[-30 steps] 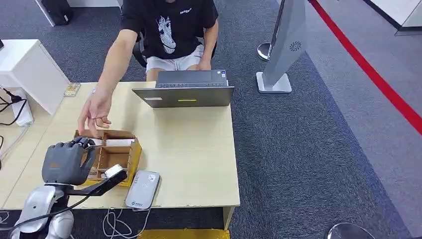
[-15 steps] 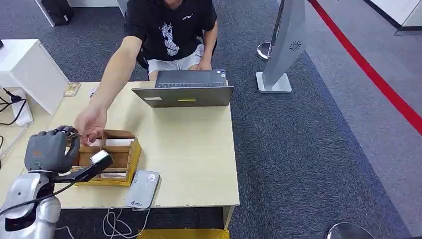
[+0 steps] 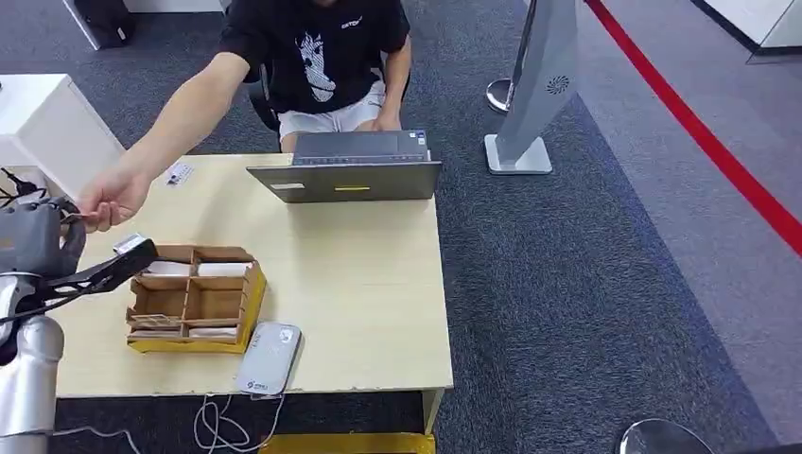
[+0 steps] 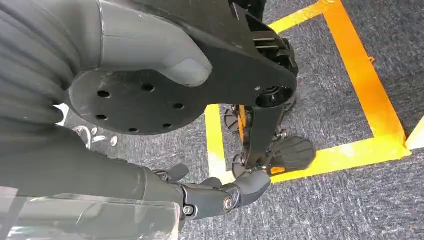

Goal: Pass the card to the sensor for recognition and then transmit it.

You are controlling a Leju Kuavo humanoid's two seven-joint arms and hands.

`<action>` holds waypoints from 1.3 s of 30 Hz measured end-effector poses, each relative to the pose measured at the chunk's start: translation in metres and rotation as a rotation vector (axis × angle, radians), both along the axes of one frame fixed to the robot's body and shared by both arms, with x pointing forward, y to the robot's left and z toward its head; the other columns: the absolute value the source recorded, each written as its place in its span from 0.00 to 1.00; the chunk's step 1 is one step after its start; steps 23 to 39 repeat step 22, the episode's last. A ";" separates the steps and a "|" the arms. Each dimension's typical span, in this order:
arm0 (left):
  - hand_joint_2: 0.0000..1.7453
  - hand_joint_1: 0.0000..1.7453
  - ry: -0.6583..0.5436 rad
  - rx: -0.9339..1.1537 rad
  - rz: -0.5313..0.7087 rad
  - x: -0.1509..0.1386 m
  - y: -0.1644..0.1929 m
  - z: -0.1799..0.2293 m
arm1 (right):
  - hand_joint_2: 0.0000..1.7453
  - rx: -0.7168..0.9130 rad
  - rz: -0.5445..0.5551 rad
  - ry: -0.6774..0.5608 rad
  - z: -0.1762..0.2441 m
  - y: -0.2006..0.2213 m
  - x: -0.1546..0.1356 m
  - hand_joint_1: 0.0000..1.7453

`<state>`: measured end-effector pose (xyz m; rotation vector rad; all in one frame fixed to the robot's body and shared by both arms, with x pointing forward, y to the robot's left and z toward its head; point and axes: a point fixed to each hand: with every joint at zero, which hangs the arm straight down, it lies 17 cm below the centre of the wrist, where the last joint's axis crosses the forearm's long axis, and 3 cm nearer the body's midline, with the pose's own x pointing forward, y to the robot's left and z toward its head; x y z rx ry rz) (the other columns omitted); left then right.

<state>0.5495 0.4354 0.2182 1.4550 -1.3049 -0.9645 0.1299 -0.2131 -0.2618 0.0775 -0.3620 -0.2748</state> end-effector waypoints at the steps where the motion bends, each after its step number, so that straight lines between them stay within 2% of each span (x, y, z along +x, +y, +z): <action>1: 1.00 0.00 -0.003 -0.001 -0.002 0.000 0.000 0.000 | 1.00 0.000 0.000 0.000 0.000 0.000 0.000 0.00; 9: 1.00 0.00 -0.027 -0.032 -0.046 -0.005 -0.014 -0.005 | 1.00 0.002 -0.004 -0.001 0.000 0.001 0.001 0.00; 13: 1.00 0.00 -0.120 -0.137 -0.123 -0.024 -0.039 0.003 | 1.00 0.003 -0.015 -0.002 0.000 0.001 0.000 0.00; 15: 1.00 0.00 -0.233 -0.254 -0.182 -0.043 -0.055 0.022 | 1.00 0.002 -0.040 0.002 0.000 0.000 0.000 0.00; 17: 1.00 0.00 -0.386 -0.385 -0.263 -0.076 -0.069 0.050 | 1.00 -0.004 -0.075 0.013 -0.001 -0.003 -0.003 0.00; 22: 1.00 0.00 -0.759 -0.658 -0.450 -0.184 -0.082 0.113 | 1.00 -0.039 -0.147 0.050 -0.005 -0.012 -0.013 0.00; 39: 1.00 0.00 -0.759 -0.658 -0.450 -0.184 -0.082 0.113 | 1.00 -0.039 -0.147 0.050 -0.005 -0.012 -0.013 0.00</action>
